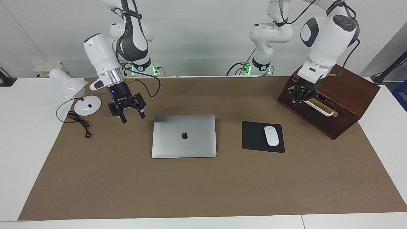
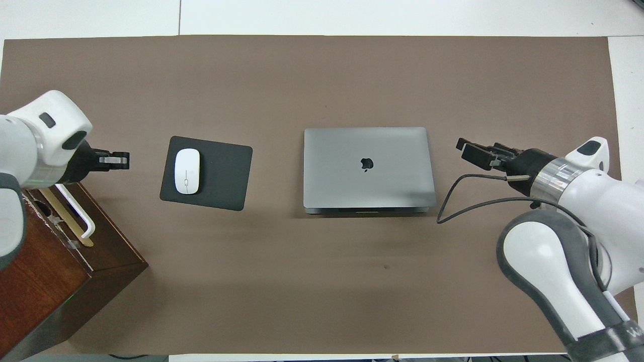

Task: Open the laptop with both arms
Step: 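Move the left gripper toward the laptop front while the right gripper follows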

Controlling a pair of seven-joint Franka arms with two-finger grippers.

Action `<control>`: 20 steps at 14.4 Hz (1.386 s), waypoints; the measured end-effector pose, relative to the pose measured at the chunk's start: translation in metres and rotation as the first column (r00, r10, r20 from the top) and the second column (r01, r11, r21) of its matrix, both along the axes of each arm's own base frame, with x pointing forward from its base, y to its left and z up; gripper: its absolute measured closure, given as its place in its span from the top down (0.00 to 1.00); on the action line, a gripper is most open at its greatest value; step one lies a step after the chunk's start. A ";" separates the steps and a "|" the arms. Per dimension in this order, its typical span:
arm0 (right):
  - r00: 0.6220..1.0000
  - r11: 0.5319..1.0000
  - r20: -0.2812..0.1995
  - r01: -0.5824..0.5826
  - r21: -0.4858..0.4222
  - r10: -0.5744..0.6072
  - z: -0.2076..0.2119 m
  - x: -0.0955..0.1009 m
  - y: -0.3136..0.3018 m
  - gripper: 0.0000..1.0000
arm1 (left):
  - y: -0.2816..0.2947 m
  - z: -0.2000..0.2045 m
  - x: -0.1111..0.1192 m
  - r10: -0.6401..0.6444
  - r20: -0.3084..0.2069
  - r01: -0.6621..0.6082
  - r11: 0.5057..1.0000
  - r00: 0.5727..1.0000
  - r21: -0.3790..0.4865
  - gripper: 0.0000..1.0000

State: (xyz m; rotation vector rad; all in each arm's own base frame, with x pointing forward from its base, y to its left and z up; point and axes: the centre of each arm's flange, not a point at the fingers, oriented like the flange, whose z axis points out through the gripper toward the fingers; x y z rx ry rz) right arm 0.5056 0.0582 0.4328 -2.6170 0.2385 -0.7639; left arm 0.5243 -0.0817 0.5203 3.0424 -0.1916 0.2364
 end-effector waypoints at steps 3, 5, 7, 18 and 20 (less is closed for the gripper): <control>0.998 0.991 -0.016 0.066 0.114 -0.064 -0.007 -0.008 0.019 1.00 | -0.026 -0.030 -0.029 -0.030 0.081 0.031 0.999 0.996 -0.015 0.01; 0.993 0.977 -0.041 0.114 0.179 -0.108 -0.011 -0.012 0.025 1.00 | -0.041 -0.050 -0.052 -0.033 0.126 0.037 0.999 0.992 -0.030 0.01; 0.984 0.955 -0.079 0.173 0.242 -0.159 -0.013 -0.016 0.032 1.00 | -0.057 -0.065 -0.076 -0.037 0.163 0.045 0.998 0.986 -0.048 0.01; 0.935 0.865 -0.154 0.353 0.357 -0.318 -0.018 -0.042 0.083 1.00 | -0.141 -0.117 -0.160 -0.086 0.335 0.126 0.987 0.938 -0.100 0.01; 0.928 0.861 -0.137 0.373 0.347 -0.347 -0.023 -0.052 0.091 1.00 | -0.154 -0.123 -0.172 -0.104 0.354 0.149 0.983 0.929 -0.103 0.01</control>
